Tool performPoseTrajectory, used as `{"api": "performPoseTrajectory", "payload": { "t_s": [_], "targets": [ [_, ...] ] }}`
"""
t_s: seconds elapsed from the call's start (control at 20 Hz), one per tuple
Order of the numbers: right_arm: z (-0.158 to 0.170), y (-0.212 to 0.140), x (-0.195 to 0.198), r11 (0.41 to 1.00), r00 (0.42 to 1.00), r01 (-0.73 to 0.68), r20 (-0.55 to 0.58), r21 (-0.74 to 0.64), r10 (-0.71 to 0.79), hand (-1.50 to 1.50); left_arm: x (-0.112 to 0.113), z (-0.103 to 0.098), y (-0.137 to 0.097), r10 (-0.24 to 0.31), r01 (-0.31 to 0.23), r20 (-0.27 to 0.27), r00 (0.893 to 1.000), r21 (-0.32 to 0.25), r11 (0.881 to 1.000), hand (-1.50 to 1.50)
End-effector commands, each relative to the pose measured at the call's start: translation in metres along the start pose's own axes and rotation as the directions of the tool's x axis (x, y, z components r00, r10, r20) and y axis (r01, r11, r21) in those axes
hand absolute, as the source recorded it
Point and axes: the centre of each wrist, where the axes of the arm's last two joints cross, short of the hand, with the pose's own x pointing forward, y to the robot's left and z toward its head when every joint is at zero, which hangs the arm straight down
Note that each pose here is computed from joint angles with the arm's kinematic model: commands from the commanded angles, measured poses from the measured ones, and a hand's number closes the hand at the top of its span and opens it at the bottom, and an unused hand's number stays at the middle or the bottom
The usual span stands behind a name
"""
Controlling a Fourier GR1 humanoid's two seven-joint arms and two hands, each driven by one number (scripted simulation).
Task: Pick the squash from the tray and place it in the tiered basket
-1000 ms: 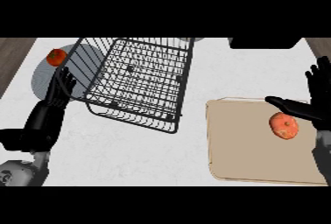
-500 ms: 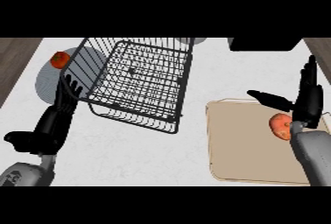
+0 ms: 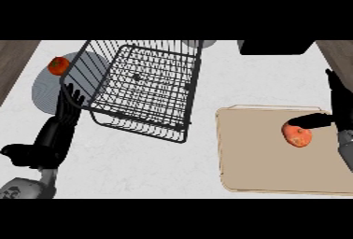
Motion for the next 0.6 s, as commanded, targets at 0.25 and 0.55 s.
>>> {"api": "performPoseTrajectory", "payload": {
  "t_s": [0.25, 0.55],
  "targets": [
    [0.010, -0.019, 0.086, 0.884, 0.901, -0.378, -0.111, 0.275, 0.419, -1.50, -0.027, 0.010, -0.026, 0.034, -0.050, -0.143, 0.989, -0.108, 0.993, 0.00],
    [0.042, -0.004, 0.136, 0.864, 0.872, -0.375, -0.188, 0.335, 0.452, -1.50, -0.031, 0.010, -0.033, 0.041, -0.058, -0.153, 0.987, -0.109, 0.992, 0.00]
  ]
}}
